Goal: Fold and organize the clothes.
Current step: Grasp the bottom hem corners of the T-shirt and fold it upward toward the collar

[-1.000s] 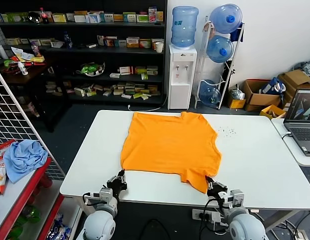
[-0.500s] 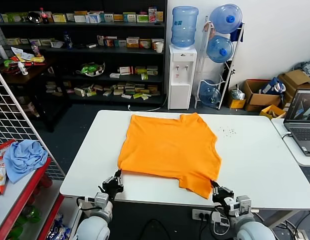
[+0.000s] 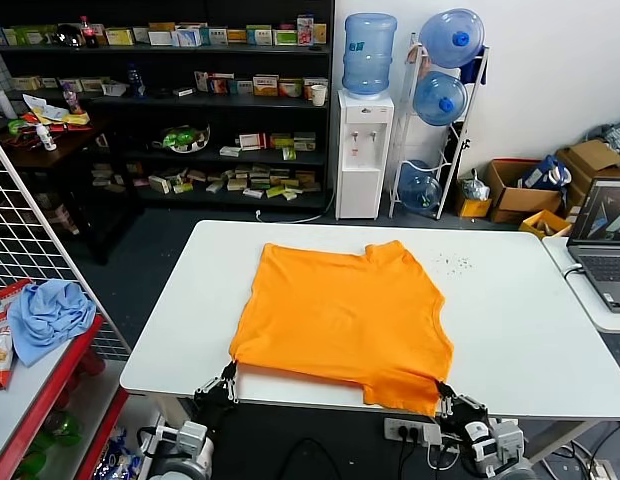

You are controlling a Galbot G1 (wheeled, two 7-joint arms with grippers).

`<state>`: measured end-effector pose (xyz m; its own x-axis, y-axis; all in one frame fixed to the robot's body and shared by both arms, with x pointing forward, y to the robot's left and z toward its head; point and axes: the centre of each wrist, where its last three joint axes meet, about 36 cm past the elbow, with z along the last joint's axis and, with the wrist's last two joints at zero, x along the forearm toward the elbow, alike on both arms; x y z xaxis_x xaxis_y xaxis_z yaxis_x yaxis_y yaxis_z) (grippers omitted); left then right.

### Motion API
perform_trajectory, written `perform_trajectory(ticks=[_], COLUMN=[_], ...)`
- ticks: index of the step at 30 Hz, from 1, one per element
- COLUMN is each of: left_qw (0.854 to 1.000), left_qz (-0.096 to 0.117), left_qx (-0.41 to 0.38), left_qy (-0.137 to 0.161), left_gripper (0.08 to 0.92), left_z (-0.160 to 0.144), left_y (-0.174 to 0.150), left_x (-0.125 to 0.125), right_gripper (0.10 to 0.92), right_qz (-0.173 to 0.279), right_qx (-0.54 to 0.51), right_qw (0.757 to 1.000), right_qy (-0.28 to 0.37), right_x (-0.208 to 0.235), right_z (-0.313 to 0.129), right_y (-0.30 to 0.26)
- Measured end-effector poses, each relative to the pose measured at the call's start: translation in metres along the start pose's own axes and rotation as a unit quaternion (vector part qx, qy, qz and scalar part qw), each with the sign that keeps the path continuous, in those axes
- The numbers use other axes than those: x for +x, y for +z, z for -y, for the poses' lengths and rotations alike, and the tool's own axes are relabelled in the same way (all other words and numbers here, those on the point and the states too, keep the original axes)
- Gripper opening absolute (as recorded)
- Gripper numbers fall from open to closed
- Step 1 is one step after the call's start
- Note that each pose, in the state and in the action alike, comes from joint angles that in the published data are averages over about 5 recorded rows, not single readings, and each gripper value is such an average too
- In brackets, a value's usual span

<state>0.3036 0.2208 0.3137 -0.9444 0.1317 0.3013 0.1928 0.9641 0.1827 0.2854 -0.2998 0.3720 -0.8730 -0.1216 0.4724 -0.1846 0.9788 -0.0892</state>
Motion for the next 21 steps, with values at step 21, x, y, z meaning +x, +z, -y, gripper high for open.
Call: perform_trajectory(ticks=[21], left_qw=[0.998], left_qz=[0.035], left_qx=[-0.050], left_qy=[-0.011], left_gripper=[0.092], left_z=[-0.009], left_y=[-0.003], left_x=[-0.071], right_gripper=[0.124], right_qz=[0.057], right_qx=[0.034], right_qw=[0.998], right_qy=[0.011], right_x=[-0.108], right_z=[0.033], right_y=[-0.032])
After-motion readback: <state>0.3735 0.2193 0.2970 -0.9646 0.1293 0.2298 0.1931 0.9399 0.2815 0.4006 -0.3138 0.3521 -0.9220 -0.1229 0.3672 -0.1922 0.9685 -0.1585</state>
